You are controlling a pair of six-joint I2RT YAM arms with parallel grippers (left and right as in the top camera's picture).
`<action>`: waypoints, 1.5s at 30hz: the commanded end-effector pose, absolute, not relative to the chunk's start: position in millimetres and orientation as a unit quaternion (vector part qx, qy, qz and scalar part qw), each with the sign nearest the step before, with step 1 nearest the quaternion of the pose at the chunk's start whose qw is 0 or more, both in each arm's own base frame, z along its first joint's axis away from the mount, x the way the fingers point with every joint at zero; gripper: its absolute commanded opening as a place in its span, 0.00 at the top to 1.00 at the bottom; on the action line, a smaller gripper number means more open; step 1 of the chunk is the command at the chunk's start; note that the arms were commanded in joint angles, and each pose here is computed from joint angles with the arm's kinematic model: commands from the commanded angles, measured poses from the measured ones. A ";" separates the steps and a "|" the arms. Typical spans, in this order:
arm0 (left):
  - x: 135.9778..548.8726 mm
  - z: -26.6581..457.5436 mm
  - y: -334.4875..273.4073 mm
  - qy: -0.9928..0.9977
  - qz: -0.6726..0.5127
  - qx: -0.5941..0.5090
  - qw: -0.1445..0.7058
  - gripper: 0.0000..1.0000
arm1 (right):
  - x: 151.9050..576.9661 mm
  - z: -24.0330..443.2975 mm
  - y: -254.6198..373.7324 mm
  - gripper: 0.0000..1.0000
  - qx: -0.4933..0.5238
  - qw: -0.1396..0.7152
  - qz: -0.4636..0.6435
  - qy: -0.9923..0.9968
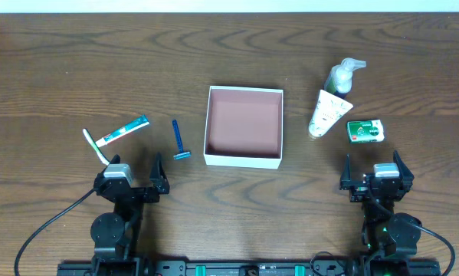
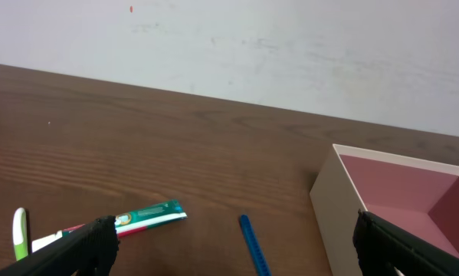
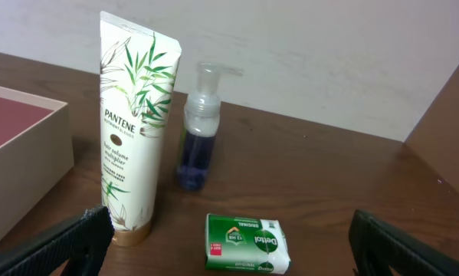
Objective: Pack container
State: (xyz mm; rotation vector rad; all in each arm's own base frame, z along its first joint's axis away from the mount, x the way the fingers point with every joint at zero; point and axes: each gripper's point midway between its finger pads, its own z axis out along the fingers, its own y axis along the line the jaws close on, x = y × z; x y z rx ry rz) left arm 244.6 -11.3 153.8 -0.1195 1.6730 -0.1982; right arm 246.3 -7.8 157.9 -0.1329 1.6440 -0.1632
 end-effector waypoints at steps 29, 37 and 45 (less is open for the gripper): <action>244.0 136.9 -12.2 0.758 -0.088 -0.052 0.645 0.02 | 245.4 160.9 -22.0 0.01 -0.054 0.675 -0.123 0.725; 244.0 136.9 -12.2 0.758 -0.088 -0.052 0.645 0.02 | 241.0 192.0 25.1 0.01 -0.118 0.712 0.000 0.693; 244.0 136.9 -12.2 0.758 -0.088 -0.052 0.645 0.02 | 226.4 286.2 47.8 0.01 -0.129 0.669 0.085 0.727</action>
